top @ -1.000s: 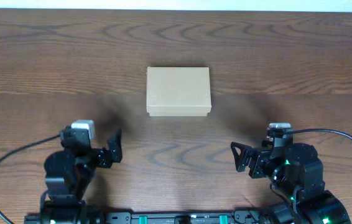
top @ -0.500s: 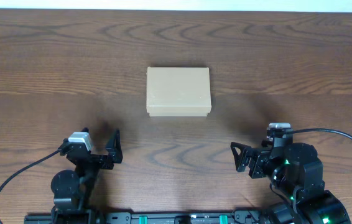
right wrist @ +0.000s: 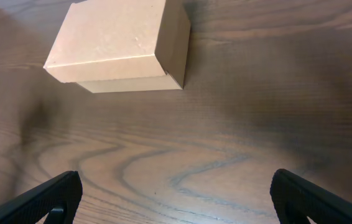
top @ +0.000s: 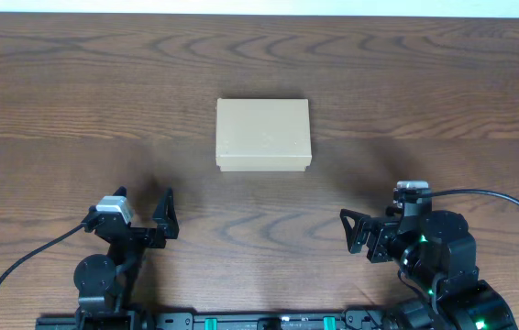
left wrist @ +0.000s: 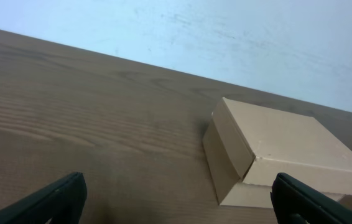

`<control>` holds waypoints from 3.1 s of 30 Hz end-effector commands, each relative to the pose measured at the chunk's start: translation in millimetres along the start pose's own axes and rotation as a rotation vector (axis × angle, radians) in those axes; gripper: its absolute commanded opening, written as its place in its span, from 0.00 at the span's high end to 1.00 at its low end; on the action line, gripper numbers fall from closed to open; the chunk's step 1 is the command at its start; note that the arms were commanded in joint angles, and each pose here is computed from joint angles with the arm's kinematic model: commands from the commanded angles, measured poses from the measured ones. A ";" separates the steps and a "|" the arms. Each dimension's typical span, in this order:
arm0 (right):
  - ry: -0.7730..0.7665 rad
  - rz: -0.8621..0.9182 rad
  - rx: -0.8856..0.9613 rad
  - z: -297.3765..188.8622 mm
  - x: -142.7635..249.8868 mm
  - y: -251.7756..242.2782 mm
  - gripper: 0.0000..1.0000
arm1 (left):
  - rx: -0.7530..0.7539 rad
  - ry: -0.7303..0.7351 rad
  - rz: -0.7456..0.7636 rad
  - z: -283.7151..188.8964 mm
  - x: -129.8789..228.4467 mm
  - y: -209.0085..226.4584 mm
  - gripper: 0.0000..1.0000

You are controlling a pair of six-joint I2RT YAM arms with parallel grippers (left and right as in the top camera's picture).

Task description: Pack container

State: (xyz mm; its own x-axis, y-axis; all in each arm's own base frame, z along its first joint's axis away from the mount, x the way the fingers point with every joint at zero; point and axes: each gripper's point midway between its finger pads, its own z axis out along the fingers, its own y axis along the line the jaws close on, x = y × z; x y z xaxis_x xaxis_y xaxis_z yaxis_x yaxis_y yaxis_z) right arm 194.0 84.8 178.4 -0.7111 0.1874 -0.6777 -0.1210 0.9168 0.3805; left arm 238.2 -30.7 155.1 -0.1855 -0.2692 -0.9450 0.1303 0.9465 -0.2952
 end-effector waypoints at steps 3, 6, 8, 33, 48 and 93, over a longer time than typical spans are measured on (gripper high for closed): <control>-0.002 0.005 -0.012 -1.3 -0.3 3.0 0.01 | -0.022 0.026 -0.012 2.5 13.8 7.1 0.04; -0.002 0.005 -0.012 -1.3 -0.3 3.0 0.01 | -0.022 0.026 -0.012 2.5 13.8 7.1 0.04; -0.002 0.005 -0.012 -1.3 -0.3 3.0 0.01 | -0.022 0.026 -0.012 2.5 13.8 7.1 0.04; -0.144 -0.353 0.076 9.6 33.6 -32.7 0.01 | -0.022 0.026 -0.012 2.5 13.8 7.1 0.05; -0.105 -0.375 0.058 42.6 76.1 -48.5 0.01 | -0.022 0.026 -0.012 2.5 13.8 7.1 0.05; -0.093 -0.375 0.062 48.4 81.1 -51.4 0.01 | -0.022 0.026 -0.012 2.5 13.8 7.1 0.04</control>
State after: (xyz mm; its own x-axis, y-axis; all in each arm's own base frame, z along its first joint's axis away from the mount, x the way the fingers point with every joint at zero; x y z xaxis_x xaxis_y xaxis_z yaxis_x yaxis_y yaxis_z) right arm 176.4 69.6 76.9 -0.5643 -0.1132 -0.8177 -0.3044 0.9493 0.0787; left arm 238.2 -30.6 154.9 -0.1857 -0.2693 -0.9450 0.1298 0.9466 -0.2952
